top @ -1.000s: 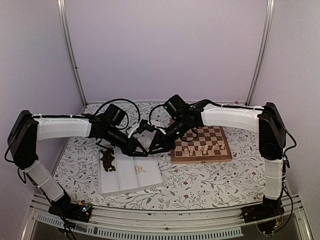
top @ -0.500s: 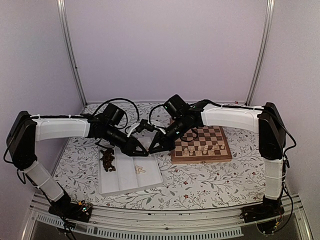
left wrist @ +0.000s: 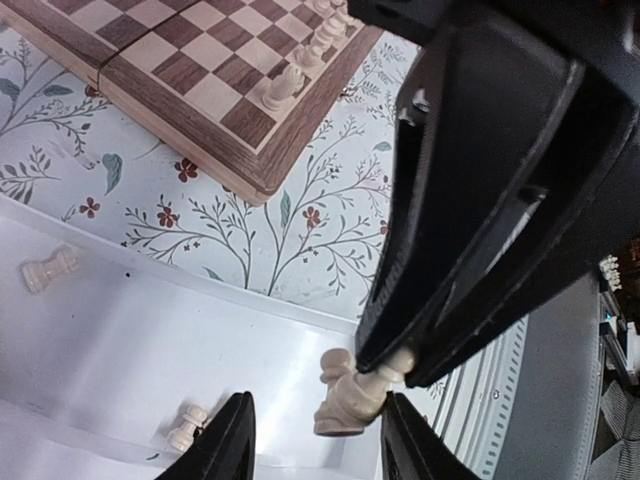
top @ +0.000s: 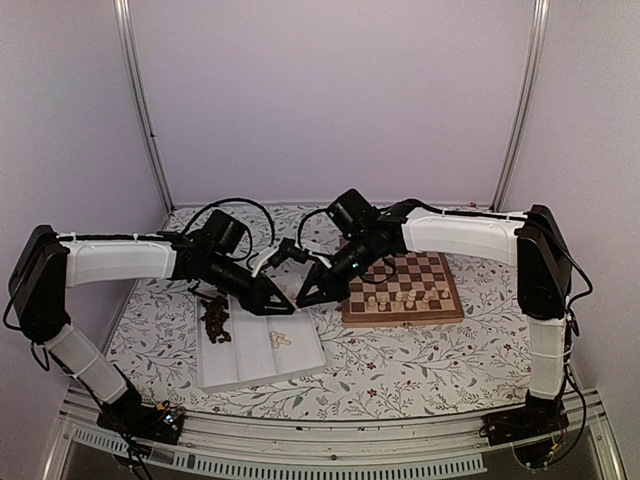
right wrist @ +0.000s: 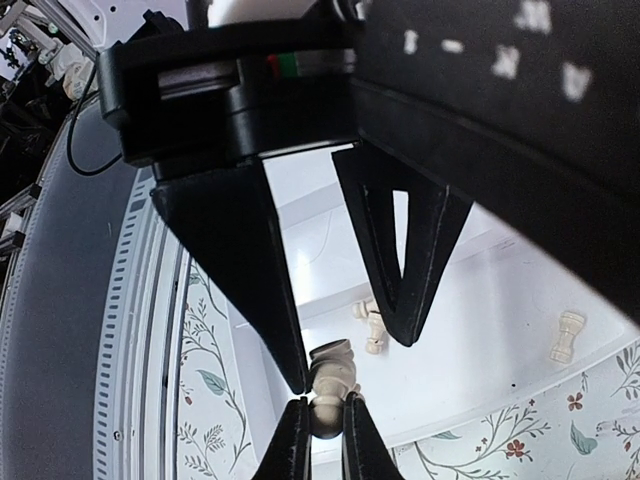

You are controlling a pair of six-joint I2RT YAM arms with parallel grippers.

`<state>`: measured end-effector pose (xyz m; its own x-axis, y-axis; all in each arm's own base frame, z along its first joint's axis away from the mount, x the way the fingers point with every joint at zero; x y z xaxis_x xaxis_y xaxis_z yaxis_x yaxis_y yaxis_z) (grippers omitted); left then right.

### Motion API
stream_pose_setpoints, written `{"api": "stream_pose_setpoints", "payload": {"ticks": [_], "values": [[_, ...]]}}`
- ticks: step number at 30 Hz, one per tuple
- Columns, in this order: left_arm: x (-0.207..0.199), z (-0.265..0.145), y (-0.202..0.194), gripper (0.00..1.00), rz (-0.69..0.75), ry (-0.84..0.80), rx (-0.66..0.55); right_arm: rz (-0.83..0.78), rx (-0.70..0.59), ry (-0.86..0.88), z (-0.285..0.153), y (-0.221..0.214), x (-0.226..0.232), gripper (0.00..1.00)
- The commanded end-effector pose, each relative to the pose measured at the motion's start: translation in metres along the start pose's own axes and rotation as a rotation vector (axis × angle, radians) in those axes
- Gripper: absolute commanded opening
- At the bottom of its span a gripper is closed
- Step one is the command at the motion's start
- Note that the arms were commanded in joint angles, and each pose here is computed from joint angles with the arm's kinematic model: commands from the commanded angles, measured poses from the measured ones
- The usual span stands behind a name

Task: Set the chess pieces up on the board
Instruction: Pick up the chess piece from the storage box.

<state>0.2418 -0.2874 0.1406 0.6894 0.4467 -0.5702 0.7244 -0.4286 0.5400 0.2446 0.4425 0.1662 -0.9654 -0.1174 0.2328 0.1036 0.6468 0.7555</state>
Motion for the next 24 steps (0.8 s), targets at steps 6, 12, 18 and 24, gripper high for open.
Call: {"api": "stream_pose_setpoints", "payload": {"ticks": [6,12,18,24], "values": [[-0.013,0.003,0.001,0.39,0.063,-0.047,-0.017,-0.016,-0.042,0.015,-0.007,0.017,0.007,0.02],[-0.013,0.006,-0.002,0.38,0.056,-0.040,0.000,-0.018,-0.045,0.012,-0.009,0.019,0.007,0.01],[-0.011,0.008,-0.005,0.37,0.074,-0.028,0.014,-0.017,-0.046,0.008,-0.010,0.019,0.007,0.01],[-0.010,0.010,-0.010,0.38,0.081,-0.004,0.038,-0.022,-0.042,-0.009,-0.011,0.020,0.006,0.01]]}}
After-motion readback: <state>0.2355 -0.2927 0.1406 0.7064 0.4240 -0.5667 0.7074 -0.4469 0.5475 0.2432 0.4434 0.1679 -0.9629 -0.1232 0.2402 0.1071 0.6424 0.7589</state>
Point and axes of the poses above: each gripper's point midway between its finger pads, its own z axis out along the fingers, its own x axis along the line the jaws close on, y = z × x, the point moved 3 cm from there along -z, back along the fingers, and after that the axes turned 7 degrees about -z, right-handed, at the moved point
